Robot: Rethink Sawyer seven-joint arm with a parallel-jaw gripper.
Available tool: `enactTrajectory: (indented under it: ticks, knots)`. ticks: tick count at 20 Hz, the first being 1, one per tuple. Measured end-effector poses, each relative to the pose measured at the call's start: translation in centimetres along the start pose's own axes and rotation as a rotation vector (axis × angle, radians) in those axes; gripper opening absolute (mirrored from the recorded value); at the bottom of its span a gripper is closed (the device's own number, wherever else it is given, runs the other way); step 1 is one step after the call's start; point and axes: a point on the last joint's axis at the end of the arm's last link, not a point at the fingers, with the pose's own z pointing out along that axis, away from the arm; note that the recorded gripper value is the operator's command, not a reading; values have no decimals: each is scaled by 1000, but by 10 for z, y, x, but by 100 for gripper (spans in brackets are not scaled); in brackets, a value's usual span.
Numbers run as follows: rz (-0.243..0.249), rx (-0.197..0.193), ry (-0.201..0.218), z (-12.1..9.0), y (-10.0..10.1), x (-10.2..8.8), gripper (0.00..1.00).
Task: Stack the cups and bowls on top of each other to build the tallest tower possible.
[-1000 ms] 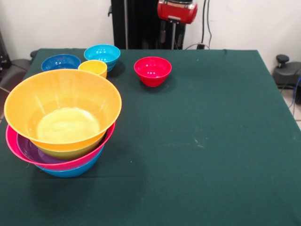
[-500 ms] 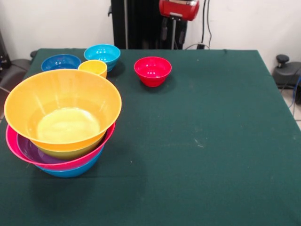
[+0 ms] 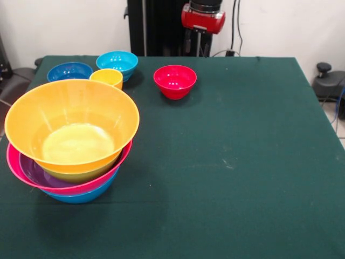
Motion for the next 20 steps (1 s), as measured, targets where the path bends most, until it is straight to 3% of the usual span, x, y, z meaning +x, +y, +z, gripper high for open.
enactTrajectory:
  ticks: [11,20]
  knots:
    - [-6,-6,-15,24,0,2,100]
    - [14,-9,-33,47,-3,-19,100]
